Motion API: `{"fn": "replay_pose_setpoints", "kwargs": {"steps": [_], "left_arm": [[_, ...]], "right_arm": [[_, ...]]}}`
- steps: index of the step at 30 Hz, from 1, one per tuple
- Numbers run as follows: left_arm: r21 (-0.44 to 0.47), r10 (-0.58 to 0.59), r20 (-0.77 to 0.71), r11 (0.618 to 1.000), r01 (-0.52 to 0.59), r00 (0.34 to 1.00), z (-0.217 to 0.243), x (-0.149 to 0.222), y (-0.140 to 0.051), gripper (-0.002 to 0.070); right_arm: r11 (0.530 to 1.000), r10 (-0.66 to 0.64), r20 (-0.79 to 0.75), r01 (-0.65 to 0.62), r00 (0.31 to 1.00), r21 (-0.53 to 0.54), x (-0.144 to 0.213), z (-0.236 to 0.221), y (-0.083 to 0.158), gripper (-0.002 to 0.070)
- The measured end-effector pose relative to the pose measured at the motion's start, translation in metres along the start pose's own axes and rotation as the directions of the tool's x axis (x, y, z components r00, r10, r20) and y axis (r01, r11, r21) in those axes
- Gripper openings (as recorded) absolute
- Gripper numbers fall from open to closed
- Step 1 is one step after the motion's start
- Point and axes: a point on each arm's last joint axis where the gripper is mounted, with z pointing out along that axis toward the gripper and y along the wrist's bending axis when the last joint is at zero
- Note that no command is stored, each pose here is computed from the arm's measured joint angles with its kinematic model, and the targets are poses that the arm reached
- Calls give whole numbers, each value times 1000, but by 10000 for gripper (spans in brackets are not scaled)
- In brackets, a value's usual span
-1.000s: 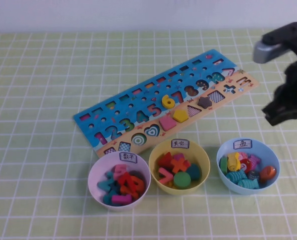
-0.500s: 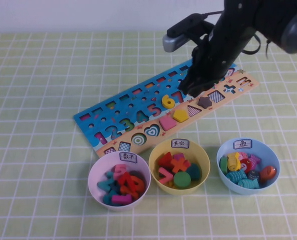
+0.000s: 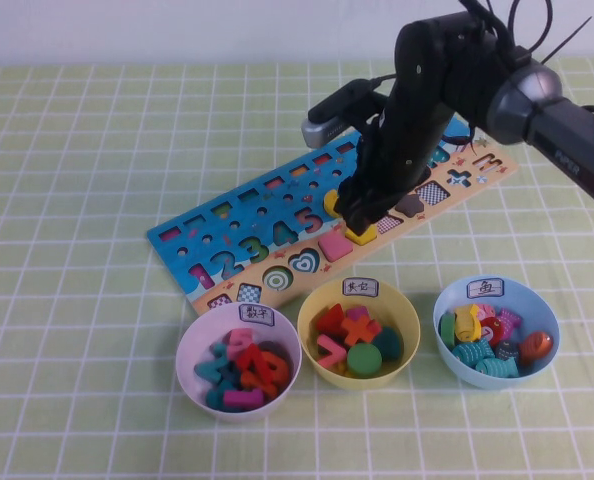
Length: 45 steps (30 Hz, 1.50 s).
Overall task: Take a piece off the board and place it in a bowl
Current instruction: Pick up the "Pentagon"
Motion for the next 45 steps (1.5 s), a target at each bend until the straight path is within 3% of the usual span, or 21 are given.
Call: {"fn": "replay_pose_setpoints", "kwargs": {"steps": [38,45], "left_arm": [[0,0,0,1000,0,1000,0,0,0,-5],[0,0,0,1000,0,1000,0,0,0,-5]], "right_arm": [[994,-109,-13,109,994,31,-1,43,-7,421],[994,-107,-13,107,994,28,-1,43,-7,360]]}}
